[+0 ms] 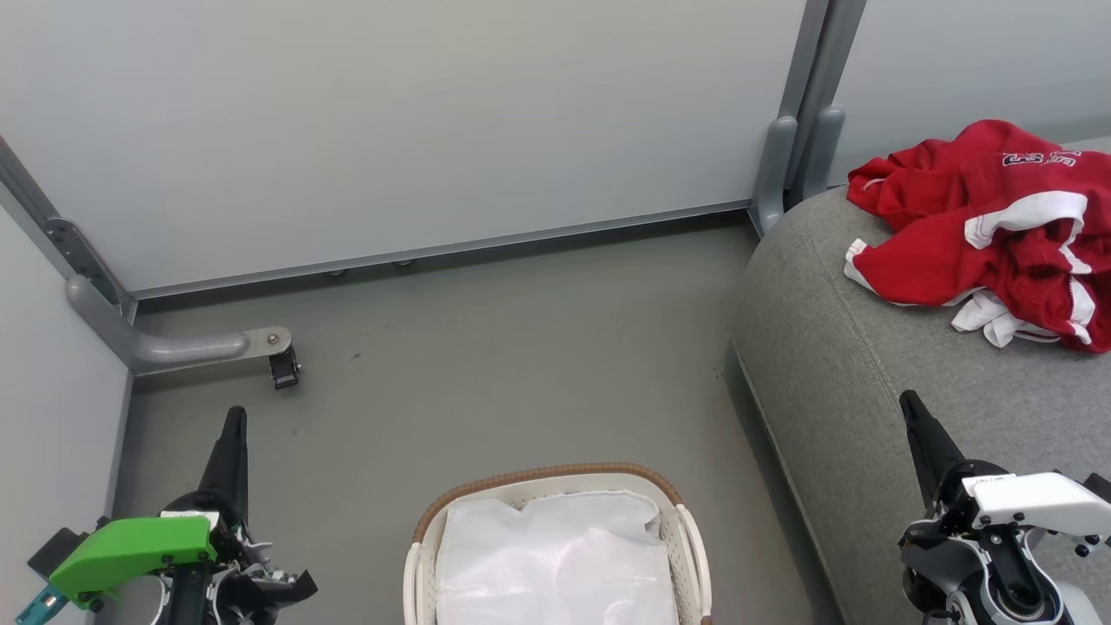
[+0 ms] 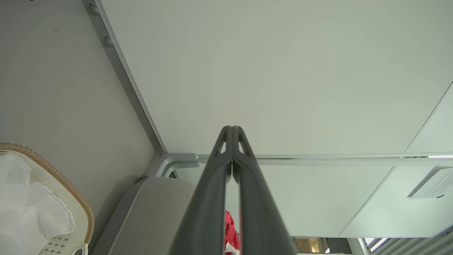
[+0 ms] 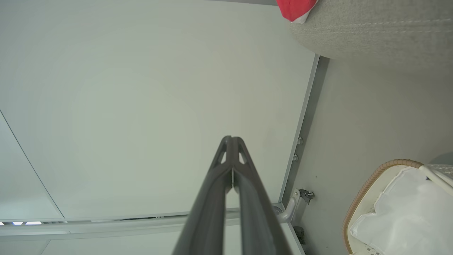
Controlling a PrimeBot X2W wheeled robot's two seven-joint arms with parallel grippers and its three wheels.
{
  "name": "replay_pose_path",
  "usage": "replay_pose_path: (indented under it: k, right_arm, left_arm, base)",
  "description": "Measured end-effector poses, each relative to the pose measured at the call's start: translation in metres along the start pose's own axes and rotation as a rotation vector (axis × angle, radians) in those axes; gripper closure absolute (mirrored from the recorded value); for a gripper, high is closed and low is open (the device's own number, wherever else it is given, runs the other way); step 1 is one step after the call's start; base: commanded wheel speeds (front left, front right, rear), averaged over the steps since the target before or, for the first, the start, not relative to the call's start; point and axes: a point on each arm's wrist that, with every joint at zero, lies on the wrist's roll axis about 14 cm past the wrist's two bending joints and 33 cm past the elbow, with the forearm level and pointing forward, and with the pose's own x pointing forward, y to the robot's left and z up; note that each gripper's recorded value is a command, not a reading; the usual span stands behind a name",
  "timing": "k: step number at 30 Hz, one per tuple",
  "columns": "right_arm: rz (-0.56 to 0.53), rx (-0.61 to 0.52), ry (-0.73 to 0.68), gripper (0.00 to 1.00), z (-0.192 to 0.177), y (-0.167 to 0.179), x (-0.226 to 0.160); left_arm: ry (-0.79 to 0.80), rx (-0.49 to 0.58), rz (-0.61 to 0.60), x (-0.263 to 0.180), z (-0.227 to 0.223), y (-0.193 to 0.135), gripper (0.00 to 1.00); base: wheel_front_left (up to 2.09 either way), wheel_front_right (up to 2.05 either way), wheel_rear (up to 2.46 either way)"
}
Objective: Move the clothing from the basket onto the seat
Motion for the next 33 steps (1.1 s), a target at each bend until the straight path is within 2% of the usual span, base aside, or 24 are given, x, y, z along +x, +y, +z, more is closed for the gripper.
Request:
replay_pose_path:
  k: [33]
  right_arm:
    - [0.005, 0.019, -0.001, 1.0, 0.0007, 0.0011, 0.0]
  left_arm:
    - [-0.002, -0.019, -0.009, 0.0009, 0.0009, -0.0025, 1.0]
  base:
    - [0.0, 0.0, 0.0]
